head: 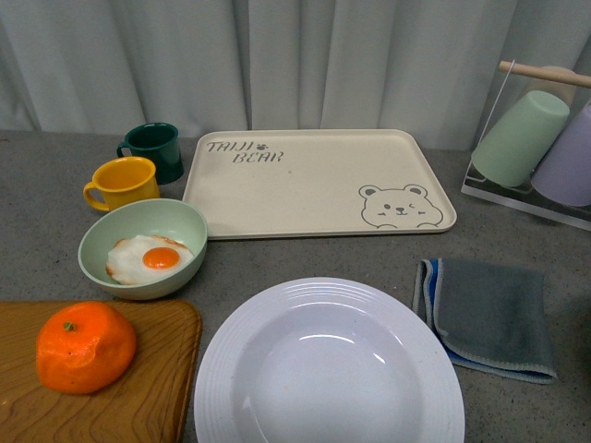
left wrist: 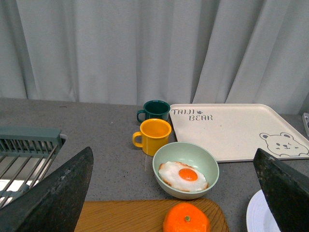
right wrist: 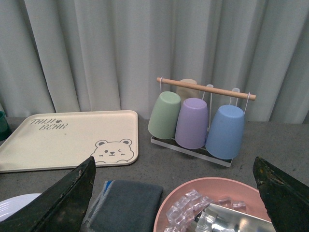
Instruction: Place orange and plate with both arms
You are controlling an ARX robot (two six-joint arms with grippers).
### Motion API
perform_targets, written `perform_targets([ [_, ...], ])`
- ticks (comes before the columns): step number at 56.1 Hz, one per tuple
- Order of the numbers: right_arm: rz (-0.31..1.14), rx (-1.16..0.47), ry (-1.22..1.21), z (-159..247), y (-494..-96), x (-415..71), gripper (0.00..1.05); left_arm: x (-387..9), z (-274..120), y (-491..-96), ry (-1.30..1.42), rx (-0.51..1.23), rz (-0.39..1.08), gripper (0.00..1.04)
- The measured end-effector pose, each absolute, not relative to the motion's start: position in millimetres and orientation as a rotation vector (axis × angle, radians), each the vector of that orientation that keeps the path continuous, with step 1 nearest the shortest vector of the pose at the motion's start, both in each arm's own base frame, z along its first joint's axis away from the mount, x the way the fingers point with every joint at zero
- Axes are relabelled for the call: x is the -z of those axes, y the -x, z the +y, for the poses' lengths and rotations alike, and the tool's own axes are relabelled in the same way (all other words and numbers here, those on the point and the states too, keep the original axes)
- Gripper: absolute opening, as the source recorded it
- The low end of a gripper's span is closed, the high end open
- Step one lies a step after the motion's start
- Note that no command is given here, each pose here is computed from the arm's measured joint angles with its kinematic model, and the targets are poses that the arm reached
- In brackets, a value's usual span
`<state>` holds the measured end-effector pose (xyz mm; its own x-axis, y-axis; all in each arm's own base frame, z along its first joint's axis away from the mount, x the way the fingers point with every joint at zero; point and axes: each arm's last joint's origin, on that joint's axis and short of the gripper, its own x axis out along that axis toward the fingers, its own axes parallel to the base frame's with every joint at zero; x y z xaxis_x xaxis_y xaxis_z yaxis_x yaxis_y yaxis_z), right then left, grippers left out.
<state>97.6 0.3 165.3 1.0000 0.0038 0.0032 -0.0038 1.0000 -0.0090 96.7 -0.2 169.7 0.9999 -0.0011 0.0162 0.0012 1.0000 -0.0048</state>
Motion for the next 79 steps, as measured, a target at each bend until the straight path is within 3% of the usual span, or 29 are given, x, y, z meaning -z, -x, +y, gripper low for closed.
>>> perform_targets([
  [48,-0.003,-0.004,0.009,0,-98,-165,0.95,-170,0,-97,0.005,0.000,-0.016,0.98],
  [56,-0.004,-0.003,0.009,0,-98,-165,0.95,-161,-7,-106,0.085,-0.232,0.312,0.98],
  [69,-0.004,-0.003,0.009,0,-98,-165,0.95,-171,-31,-150,0.201,-0.021,0.428,0.98],
  [79,-0.004,-0.003,0.009,0,-98,-165,0.95,-146,-55,-189,0.212,0.096,0.608,0.98],
])
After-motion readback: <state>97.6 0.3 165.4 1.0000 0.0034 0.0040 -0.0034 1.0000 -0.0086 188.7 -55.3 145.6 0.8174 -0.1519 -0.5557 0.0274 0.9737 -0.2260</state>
